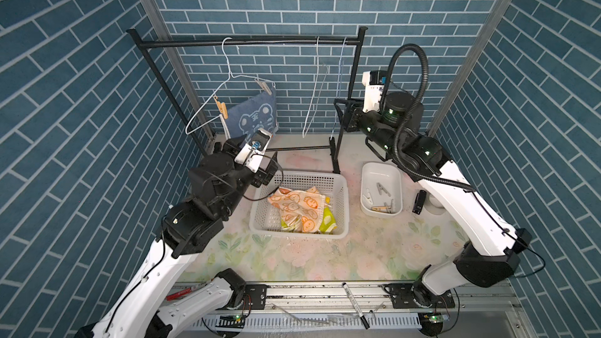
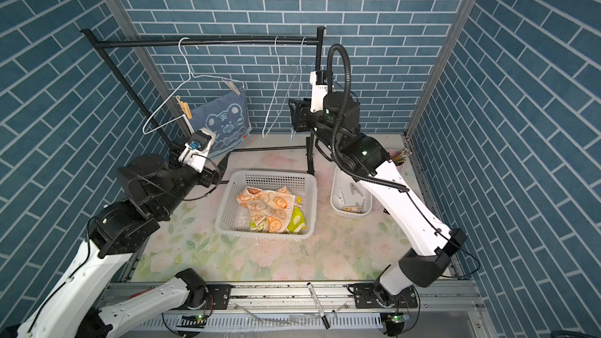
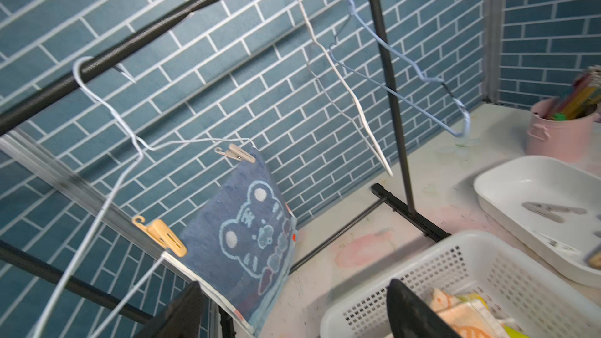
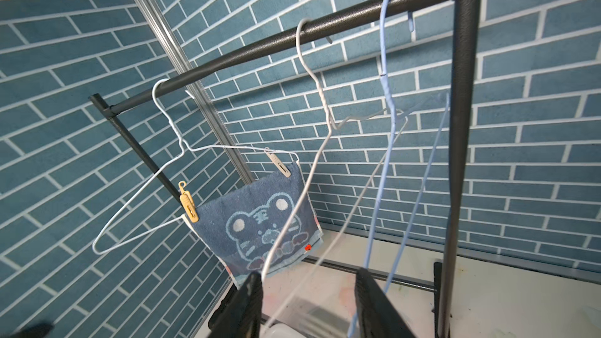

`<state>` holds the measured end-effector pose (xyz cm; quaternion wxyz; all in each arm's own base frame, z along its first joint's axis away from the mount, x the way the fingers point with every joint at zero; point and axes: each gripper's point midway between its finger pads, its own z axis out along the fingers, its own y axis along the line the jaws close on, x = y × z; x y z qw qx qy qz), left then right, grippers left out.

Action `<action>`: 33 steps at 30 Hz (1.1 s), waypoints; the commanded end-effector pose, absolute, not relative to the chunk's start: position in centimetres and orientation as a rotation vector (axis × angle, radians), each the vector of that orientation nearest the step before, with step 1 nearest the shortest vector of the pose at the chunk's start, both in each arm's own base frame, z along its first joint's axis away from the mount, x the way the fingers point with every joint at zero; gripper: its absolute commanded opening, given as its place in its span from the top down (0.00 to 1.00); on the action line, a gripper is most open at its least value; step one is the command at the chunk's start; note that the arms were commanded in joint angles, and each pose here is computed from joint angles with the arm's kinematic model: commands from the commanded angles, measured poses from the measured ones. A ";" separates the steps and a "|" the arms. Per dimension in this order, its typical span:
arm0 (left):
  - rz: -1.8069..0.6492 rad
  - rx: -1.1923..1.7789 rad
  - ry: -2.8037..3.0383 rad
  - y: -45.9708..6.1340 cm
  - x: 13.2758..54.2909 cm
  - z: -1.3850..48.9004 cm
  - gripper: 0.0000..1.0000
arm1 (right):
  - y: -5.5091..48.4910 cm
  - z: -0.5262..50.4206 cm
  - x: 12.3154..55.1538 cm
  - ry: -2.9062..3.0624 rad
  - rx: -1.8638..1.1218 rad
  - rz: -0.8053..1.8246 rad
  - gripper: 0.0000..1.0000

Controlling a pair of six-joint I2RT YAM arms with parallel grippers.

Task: Remove the clothespins securing towels to the hanger
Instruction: Place the hanger on the clothesline, then pick up the hanger from the clothesline.

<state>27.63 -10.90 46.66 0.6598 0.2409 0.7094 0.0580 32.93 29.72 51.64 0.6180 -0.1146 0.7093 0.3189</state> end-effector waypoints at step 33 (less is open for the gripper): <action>0.000 0.228 1.894 2.8 41.5 49.4 0.12 | 19.5 34.9 28.6 1.959 -0.334 0.423 0.31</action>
